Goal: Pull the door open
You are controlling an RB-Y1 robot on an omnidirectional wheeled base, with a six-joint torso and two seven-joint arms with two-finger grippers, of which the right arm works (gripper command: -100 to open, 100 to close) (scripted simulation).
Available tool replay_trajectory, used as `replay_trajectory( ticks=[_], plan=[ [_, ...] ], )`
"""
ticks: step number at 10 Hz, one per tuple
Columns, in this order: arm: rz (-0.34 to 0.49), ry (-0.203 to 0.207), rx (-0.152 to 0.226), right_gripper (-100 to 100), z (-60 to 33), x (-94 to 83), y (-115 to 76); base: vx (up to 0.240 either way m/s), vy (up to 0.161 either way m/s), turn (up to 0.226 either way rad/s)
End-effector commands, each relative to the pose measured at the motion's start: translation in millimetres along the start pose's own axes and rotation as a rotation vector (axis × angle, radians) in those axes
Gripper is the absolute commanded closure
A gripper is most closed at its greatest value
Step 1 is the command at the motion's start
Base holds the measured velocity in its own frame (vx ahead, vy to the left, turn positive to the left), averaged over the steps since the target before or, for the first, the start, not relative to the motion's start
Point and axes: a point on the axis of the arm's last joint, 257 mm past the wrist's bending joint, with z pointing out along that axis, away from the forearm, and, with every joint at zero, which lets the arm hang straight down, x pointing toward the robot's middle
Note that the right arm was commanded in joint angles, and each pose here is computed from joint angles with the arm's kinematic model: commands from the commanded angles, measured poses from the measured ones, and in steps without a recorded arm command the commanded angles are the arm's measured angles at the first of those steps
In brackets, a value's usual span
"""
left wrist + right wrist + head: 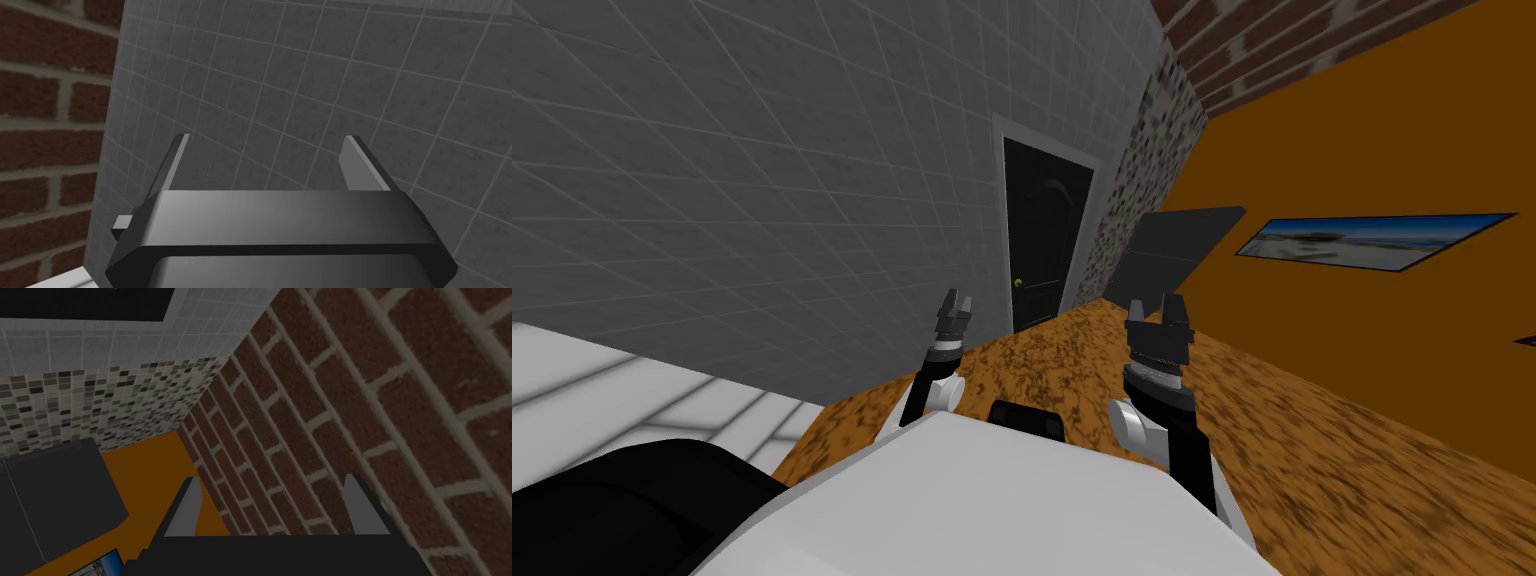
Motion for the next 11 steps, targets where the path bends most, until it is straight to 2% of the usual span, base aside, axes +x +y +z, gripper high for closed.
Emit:
replay_trajectory(
  ticks=[1,4,11],
  plan=[
    [0.006,0.01,0.018,-100,-2.4,2.5,-12.0,0.046,-0.092,0.192],
    [0.014,0.024,0.046,-100,-6.3,6.0,-30.4,0.042,0.024,0.106],
    [0.04,0.063,0.144,-100,-22.2,13.9,-94.6,0.056,-0.002,0.165]
  ],
)
